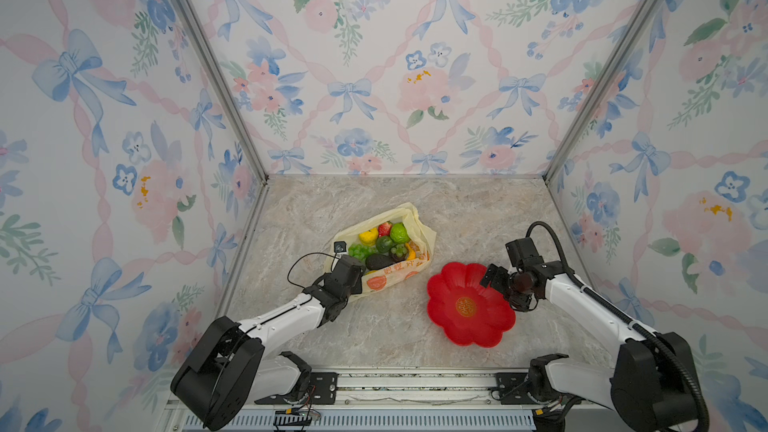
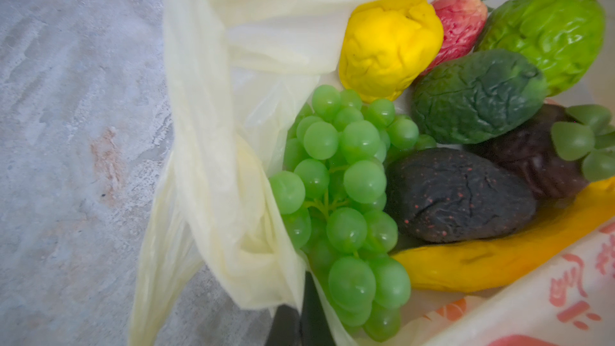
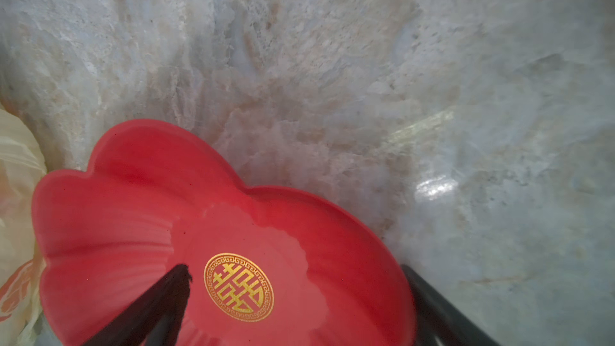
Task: Take fruits out of the plastic bag
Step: Move the plate to the center of the table, then pick up the fruit from the plastic bag, then place the fruit on the plate, then pick up the fruit from the plastic bag.
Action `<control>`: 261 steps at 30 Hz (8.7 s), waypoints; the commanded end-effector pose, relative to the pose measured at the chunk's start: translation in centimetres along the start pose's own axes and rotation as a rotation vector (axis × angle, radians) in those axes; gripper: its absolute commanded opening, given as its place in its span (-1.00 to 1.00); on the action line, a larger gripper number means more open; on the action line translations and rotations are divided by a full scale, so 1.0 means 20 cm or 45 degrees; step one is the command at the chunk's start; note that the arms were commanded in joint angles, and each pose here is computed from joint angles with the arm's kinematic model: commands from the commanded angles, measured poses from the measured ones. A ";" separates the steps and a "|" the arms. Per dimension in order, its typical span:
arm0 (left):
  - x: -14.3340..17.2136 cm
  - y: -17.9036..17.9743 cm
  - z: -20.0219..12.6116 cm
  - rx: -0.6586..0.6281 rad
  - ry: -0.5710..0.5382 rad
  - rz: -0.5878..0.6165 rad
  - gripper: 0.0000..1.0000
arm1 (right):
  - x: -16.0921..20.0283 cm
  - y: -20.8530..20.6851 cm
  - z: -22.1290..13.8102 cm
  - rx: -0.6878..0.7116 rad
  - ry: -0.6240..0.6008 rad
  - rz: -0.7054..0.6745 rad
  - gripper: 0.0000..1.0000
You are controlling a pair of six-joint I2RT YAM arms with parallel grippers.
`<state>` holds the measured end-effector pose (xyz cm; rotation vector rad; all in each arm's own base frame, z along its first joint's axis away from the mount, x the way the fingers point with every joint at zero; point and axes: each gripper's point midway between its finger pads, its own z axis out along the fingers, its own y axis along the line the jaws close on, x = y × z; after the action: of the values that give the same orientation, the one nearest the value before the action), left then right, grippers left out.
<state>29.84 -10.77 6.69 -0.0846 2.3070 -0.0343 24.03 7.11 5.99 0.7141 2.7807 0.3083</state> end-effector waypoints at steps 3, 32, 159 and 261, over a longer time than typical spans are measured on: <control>0.00 0.00 0.00 0.001 -0.015 0.020 -1.00 | -0.02 -0.06 -0.07 0.126 -0.056 -0.015 0.94; -0.02 0.00 -0.02 0.011 -0.041 0.011 -1.00 | 0.04 1.20 -0.10 -0.050 -0.212 -1.021 0.88; -0.02 0.00 -0.02 0.010 -0.043 0.019 -1.00 | 0.24 0.37 -0.30 0.199 0.062 -0.950 -0.22; -0.03 -0.01 -0.04 0.040 -0.056 0.014 -1.00 | 0.14 1.74 0.12 -0.125 -0.209 -1.103 0.35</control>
<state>29.77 -10.75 7.35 -0.0800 2.2778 -0.0524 36.76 38.57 12.94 -0.4767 2.5898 0.1944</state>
